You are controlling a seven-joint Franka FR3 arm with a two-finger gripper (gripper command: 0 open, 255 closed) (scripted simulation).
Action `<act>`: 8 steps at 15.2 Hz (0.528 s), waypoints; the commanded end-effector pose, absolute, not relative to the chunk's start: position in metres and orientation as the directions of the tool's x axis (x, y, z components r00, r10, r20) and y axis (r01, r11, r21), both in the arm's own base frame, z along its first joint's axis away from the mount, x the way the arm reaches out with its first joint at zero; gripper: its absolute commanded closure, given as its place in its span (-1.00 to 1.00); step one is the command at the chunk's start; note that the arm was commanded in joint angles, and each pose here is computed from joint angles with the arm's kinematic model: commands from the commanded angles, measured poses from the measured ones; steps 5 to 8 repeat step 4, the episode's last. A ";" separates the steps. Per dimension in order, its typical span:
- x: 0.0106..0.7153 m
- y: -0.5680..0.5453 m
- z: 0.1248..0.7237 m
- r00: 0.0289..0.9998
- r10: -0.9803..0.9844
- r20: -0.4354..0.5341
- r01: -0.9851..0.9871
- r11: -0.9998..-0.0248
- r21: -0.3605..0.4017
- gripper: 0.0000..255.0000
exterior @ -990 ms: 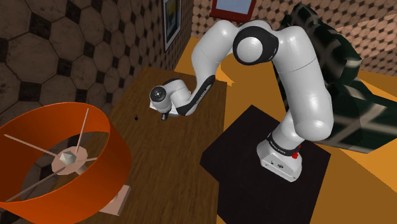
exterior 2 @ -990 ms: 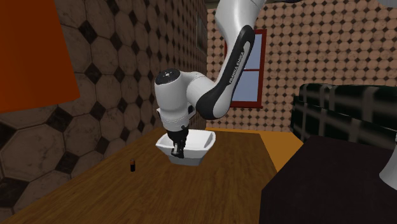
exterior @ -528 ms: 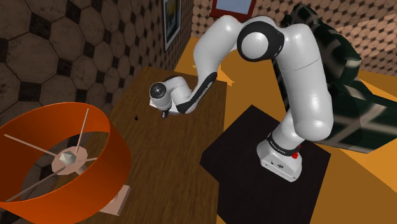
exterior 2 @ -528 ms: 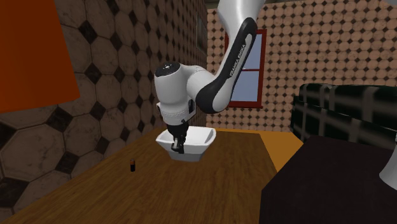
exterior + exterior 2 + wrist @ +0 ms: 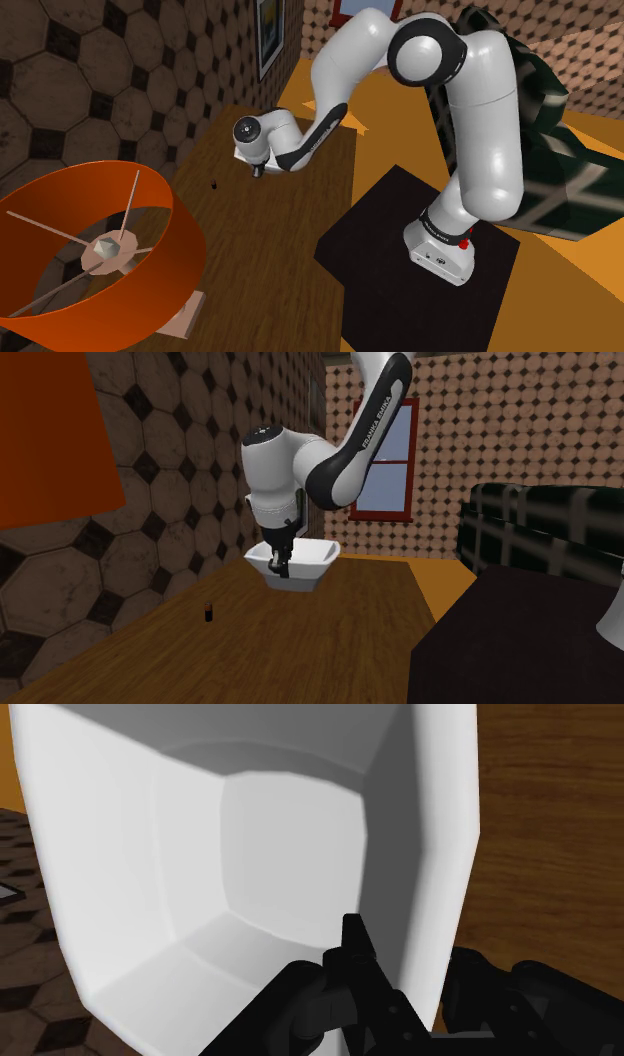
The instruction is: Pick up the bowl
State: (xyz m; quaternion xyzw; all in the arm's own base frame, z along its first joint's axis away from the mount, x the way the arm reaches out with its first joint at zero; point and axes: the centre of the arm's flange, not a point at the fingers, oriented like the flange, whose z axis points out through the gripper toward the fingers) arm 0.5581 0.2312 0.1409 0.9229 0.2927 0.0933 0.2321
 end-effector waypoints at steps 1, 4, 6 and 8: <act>0.559 0.232 0.153 0.811 0.584 0.037 0.496 -0.721 0.484 1.00; 0.559 0.232 0.159 0.811 0.584 0.037 0.496 -0.721 0.484 1.00; 0.559 0.232 0.159 0.811 0.584 0.037 0.496 -0.721 0.484 1.00; 0.559 0.232 0.159 0.811 0.584 0.037 0.496 -0.721 0.484 1.00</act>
